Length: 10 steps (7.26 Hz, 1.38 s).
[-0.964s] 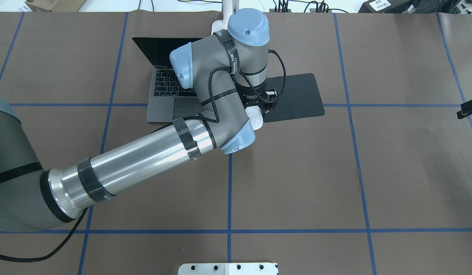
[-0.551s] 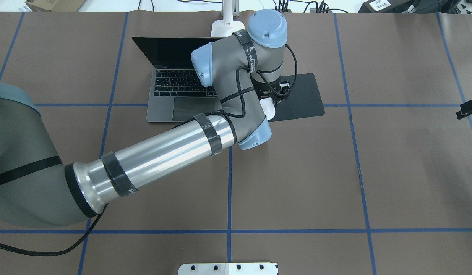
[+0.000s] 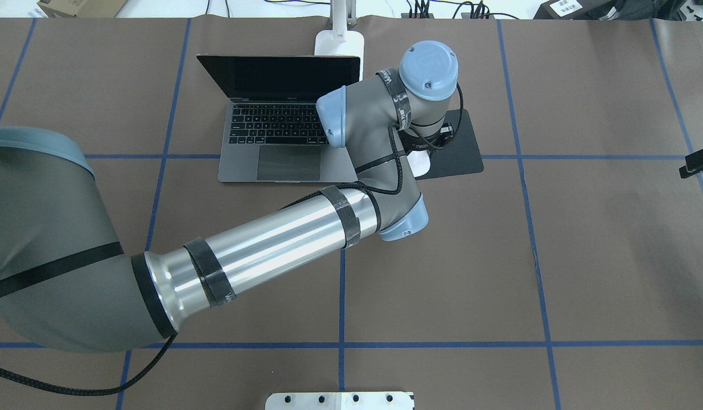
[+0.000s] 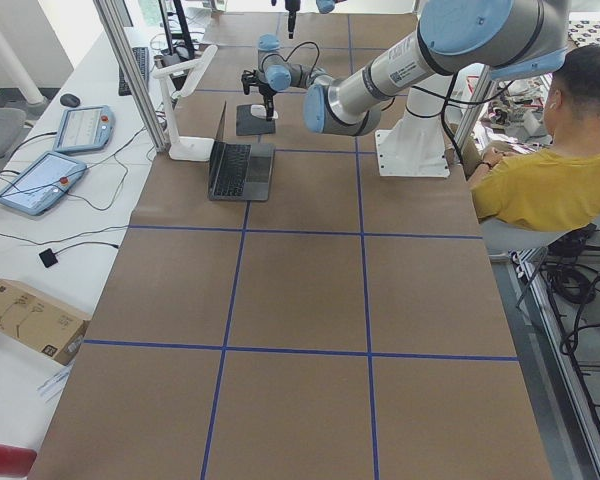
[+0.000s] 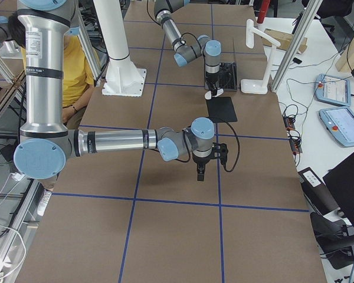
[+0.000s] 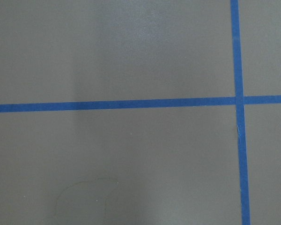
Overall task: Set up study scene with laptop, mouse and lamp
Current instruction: 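Lower the white mouse onto the mouse pad and open the left gripper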
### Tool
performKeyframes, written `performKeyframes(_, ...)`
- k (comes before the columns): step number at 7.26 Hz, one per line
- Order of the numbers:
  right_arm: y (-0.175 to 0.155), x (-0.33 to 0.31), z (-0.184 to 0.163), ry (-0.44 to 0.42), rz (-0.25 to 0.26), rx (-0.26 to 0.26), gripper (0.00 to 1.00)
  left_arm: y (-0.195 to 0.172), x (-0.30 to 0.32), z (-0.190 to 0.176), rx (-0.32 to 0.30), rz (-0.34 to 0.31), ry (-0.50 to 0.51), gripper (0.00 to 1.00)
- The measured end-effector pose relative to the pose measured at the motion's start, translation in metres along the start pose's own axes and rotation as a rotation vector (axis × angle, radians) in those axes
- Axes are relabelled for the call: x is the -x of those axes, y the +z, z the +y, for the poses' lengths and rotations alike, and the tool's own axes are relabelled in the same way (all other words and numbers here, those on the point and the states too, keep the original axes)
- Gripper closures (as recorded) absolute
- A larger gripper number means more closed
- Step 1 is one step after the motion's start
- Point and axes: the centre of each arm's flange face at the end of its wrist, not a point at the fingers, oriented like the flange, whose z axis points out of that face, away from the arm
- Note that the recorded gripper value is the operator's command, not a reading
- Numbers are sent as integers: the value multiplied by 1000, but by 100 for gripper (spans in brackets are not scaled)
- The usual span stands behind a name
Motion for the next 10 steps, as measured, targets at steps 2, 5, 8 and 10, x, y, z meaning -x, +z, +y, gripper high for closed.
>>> performKeyframes(2,3,-2,0,4,2,6,0,10,1,-3,-48,6,-4,96)
performKeyframes(5,3,-3,0,5,1,7,0,17,4,-9,-91,14,-2,64)
performKeyframes(8,3,-2,-1,3,0,6,0,22,6,-11,-104,24,0,46)
performKeyframes(10,2,0,-2,1,-2,3,0,22,6,-11,-105,28,2,36)
